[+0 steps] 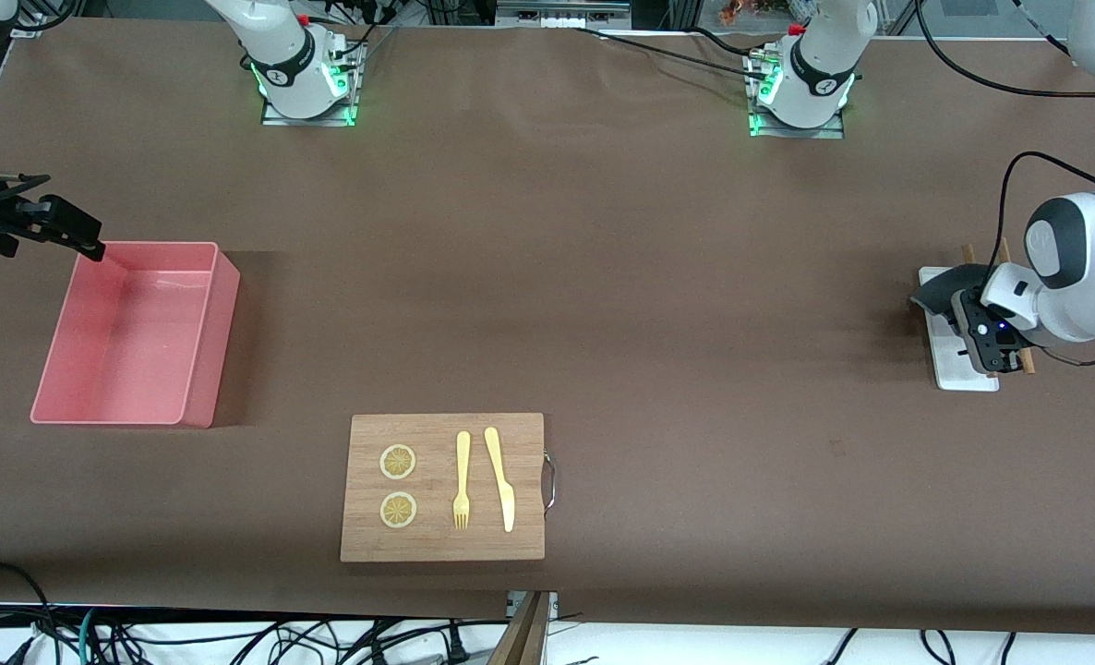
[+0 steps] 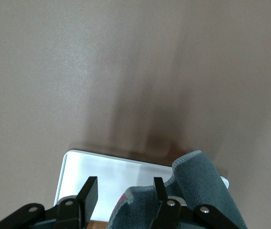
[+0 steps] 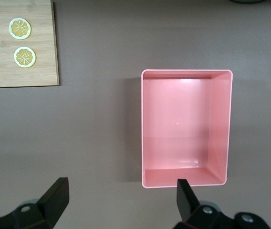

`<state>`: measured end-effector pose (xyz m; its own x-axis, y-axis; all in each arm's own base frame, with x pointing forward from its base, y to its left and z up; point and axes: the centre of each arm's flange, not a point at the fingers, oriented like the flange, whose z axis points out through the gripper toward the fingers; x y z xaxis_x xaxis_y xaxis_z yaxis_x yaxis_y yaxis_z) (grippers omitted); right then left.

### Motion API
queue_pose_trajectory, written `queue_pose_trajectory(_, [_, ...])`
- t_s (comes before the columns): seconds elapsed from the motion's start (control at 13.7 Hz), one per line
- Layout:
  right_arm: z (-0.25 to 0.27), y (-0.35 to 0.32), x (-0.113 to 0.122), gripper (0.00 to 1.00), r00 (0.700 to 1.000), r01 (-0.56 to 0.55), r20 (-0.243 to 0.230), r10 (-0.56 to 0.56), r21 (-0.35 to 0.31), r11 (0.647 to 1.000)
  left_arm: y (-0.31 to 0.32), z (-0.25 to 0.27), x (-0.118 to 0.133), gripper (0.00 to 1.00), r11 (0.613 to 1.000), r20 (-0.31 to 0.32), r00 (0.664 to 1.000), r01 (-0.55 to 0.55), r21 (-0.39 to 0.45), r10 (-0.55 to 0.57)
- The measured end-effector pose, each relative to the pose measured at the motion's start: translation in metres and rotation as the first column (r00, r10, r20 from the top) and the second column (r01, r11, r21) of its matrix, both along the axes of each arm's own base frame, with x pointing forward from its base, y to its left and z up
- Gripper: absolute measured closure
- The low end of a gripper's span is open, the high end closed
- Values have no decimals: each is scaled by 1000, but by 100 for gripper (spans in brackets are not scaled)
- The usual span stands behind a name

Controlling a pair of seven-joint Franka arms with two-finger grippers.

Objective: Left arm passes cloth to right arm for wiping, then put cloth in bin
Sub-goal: 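Lower the left gripper onto the grey cloth on the white holder and grasp, then lift the cloth with the left gripper while the right gripper moves toward it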

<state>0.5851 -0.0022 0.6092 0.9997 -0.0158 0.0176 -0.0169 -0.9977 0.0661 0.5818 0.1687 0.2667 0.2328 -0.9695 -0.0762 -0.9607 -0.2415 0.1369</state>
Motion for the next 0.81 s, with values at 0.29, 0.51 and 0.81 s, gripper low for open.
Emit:
queue_pose_trajectory(0.29, [-8,-1,3,0,1000,2,-16,-2,1,1000,9,-5,-3,48,1000,-8,1000,7,-6,-7])
queue_pose_trajectory(0.51, [-25,-2,11,0,999,3,-44,-3,4,1000,9,-7,-3,68,1000,-12,1000,22,-10,-23])
queue_pose_trajectory(0.81, [-43,8,18,0,993,101,-69,-95,85,991,7,-4,0,98,999,-6,999,42,-12,-42])
